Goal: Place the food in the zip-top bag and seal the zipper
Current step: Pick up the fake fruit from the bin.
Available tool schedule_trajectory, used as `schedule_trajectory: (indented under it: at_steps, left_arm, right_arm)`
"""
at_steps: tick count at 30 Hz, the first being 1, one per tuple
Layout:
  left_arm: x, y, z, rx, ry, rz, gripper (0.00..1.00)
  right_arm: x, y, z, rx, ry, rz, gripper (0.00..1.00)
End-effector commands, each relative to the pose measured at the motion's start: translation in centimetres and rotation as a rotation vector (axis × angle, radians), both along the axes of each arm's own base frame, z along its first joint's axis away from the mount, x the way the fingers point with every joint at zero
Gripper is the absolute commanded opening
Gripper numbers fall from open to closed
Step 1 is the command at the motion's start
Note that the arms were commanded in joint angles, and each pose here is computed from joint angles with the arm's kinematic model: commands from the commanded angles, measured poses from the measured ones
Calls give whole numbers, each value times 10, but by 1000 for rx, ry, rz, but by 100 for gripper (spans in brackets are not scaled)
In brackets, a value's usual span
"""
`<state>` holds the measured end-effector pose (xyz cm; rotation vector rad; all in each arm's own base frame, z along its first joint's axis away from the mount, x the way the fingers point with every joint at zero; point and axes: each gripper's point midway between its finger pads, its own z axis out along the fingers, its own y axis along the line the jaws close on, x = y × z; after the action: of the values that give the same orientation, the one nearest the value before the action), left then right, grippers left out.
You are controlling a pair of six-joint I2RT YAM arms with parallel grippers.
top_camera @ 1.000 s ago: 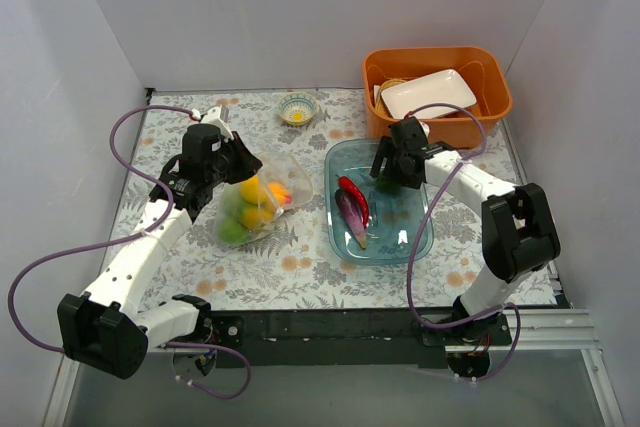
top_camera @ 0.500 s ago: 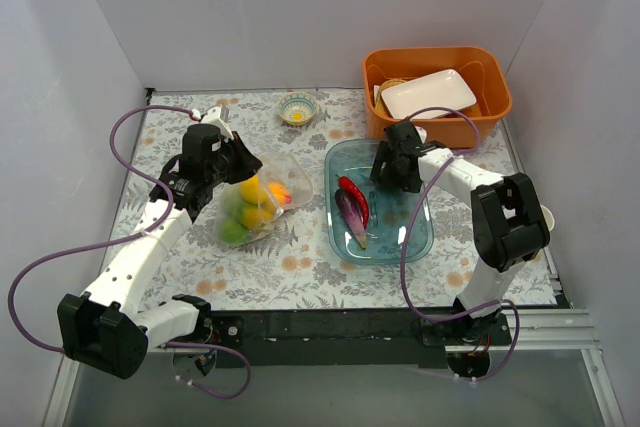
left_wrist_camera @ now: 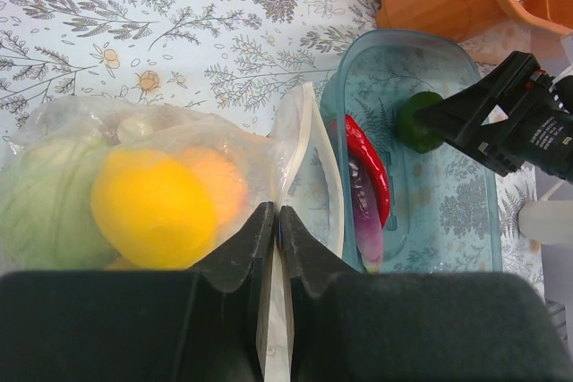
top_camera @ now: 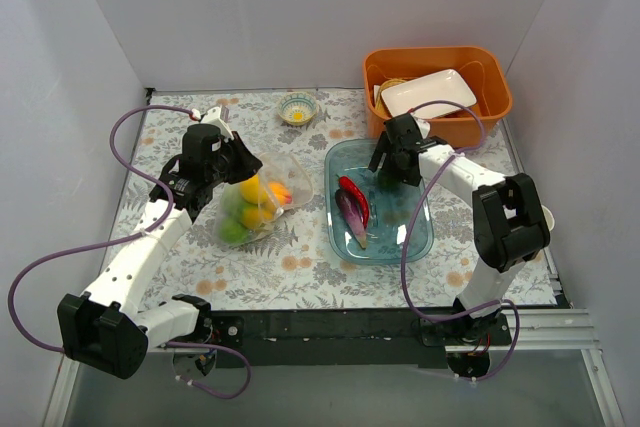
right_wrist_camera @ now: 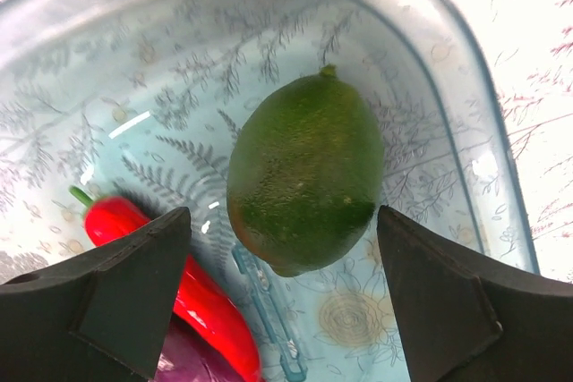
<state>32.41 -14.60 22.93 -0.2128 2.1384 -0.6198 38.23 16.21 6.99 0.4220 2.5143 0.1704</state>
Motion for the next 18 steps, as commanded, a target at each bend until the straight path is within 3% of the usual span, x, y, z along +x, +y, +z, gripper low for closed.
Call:
schedule_trajectory:
  at_steps: [1,4,12,16,18]
  left_arm:
    - [-1,2,10,-1,-25,2,8]
    - [-1,2,10,0,-26,5,8]
    - [0,2,11,-1,-28,3,8]
    - [-1,2,11,0,-28,3,8]
    - [-1,2,10,0,-27,5,8]
  right_arm:
    - [15,-5,8,-20,-34,-42,87]
    - [13,-4,1,-25,-22,-27,78]
    - [10,-3,-6,-39,-7,21,67]
    - [9,2,-3,-21,-29,69,50]
    - [4,6,0,5,-45,105,47]
